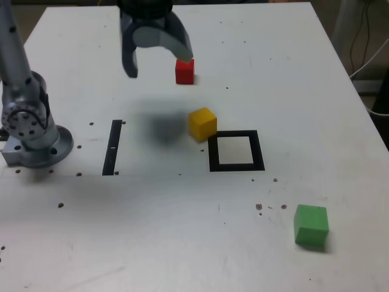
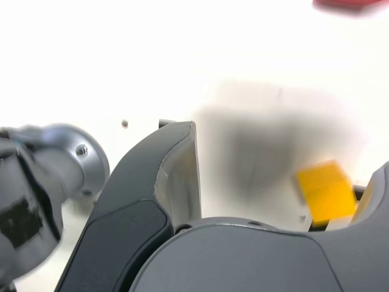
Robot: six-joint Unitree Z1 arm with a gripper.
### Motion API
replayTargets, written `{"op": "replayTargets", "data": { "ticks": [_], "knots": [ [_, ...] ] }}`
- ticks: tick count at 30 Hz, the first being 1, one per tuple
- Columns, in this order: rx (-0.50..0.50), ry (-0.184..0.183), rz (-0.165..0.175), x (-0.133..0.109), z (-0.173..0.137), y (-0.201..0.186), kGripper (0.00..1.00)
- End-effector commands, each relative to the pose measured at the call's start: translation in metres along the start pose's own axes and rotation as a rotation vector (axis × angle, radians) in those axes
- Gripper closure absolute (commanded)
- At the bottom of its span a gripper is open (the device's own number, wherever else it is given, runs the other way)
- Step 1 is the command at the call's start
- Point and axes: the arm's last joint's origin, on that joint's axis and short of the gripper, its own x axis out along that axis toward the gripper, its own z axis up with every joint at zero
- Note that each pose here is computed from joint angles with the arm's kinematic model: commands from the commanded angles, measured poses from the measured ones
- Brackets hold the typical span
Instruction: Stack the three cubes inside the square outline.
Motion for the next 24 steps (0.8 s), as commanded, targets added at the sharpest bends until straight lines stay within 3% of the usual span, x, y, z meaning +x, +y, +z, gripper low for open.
{"op": "replayTargets", "data": {
  "ticks": [1, 6, 11, 24],
  "knots": [
    [-0.042, 0.037, -0.020, 0.012, 0.016, 0.031, 0.00],
    [-0.056, 0.069, -0.044, 0.032, 0.039, 0.062, 0.01],
    [-0.035, 0.083, -0.056, 0.047, 0.056, 0.069, 0.04],
    [0.085, 0.067, -0.051, 0.070, 0.079, 0.071, 0.09]
  ]
}}
